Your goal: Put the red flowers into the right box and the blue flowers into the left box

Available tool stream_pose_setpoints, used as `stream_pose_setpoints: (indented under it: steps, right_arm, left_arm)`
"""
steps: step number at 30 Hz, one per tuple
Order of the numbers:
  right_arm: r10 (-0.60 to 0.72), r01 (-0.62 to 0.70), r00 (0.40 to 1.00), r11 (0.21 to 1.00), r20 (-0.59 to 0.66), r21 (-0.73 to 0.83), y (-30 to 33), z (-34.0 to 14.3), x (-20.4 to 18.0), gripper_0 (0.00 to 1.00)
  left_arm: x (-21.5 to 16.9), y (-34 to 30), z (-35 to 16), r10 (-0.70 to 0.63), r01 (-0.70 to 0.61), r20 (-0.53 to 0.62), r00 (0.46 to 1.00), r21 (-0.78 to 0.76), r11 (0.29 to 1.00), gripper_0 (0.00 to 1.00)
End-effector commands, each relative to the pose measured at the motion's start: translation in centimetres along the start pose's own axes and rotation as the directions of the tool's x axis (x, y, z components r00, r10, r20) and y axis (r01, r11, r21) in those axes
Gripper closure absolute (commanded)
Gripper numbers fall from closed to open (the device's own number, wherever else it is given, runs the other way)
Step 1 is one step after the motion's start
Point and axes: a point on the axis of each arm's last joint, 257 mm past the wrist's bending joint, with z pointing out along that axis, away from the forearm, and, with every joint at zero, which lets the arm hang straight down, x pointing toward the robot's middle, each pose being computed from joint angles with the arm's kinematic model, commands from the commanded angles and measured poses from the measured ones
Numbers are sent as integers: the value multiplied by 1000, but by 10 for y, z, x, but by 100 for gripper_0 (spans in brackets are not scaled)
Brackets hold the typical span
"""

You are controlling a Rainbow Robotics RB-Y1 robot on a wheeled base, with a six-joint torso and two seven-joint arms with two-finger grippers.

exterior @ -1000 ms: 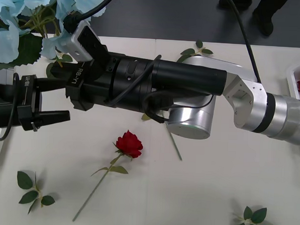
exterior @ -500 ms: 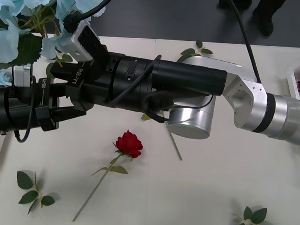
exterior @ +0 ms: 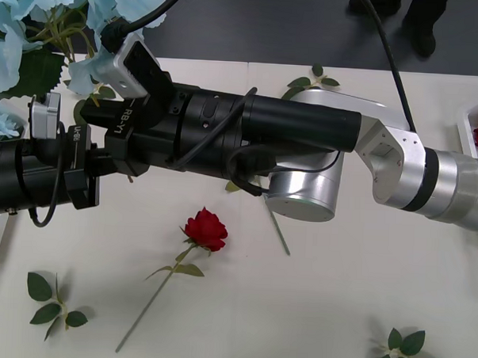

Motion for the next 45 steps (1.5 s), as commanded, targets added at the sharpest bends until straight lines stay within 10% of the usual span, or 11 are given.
stream_pose_setpoints:
  steps: [1,3,6,9,29,45]
  right_arm:
    - [-42,43,999,999,29,-24,9,-2,-17,100]
    - [-42,43,999,999,29,-24,9,-2,-17,85]
    - [-42,43,999,999,29,-24,9,-2,-17,22]
    - [-42,43,999,999,29,-24,9,-2,-17,0]
    - [30,-21,985,999,172,-49,25,-15,-31,0]
    - [352,-336,889,936,-293,105,-13,-75,2,0]
  left_arm:
    - [-18,0,6,31,-31,26,999,13,999,100]
    - [-18,0,6,26,-27,28,999,15,1000,100]
    - [-19,0,6,25,-25,31,999,15,1000,100]
    - [-20,-1,6,23,-24,35,999,17,1000,100]
    - [-13,10,-73,-119,131,61,991,-251,959,100]
    - [24,38,-263,-279,245,91,956,-772,587,100]
